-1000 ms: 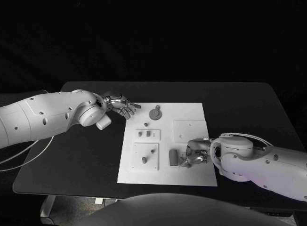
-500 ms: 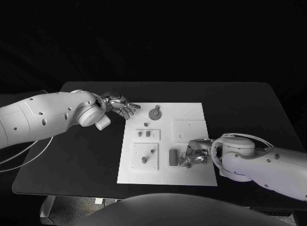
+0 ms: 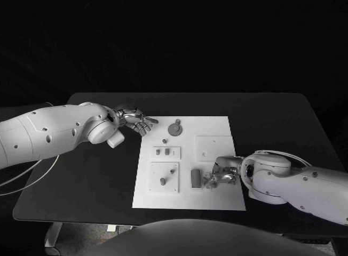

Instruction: Assemble the parts on the task board

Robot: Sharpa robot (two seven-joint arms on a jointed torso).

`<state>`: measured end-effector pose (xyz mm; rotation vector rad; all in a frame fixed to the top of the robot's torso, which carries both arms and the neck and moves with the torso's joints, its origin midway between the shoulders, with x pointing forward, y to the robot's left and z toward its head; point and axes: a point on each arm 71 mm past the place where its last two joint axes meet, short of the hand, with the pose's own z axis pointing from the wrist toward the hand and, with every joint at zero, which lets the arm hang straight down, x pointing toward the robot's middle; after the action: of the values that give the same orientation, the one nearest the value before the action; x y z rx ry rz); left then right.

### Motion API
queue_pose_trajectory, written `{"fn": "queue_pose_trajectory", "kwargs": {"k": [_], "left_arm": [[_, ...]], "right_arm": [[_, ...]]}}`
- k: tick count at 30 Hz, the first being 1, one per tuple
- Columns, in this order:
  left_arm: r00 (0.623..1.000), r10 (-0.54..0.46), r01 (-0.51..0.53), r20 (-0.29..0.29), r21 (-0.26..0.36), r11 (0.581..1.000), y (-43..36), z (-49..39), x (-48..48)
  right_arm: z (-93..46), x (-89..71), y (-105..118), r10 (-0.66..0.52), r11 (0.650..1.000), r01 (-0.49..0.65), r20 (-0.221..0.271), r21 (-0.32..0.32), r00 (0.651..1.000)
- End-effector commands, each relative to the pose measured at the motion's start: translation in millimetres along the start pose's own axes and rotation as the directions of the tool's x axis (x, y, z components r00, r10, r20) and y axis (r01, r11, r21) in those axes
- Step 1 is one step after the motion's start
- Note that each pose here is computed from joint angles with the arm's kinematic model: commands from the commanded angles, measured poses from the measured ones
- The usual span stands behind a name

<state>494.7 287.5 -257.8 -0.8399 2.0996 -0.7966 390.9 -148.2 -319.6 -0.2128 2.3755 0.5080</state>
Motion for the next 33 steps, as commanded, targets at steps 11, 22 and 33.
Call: {"fn": "queue_pose_trajectory", "kwargs": {"k": [11,22,33], "left_arm": [[1.000,0.006,-0.006,-0.016,0.003,1.000,-1.5,-0.2,1.5],[1.000,0.006,-0.006,-0.016,0.002,1.000,-1.0,-0.5,1.5],[1.000,0.007,-0.007,-0.014,0.000,1.000,-0.4,-0.6,1.2]], "right_arm": [[0.7,2.6,-1.5,-0.020,1.000,0.021,-0.036,0.013,0.999],[0.5,5.5,-1.8,-0.049,0.999,0.049,-0.078,0.006,0.996],[-0.5,6.4,-5.5,-0.047,0.999,0.048,-0.093,0.009,0.995]]}}
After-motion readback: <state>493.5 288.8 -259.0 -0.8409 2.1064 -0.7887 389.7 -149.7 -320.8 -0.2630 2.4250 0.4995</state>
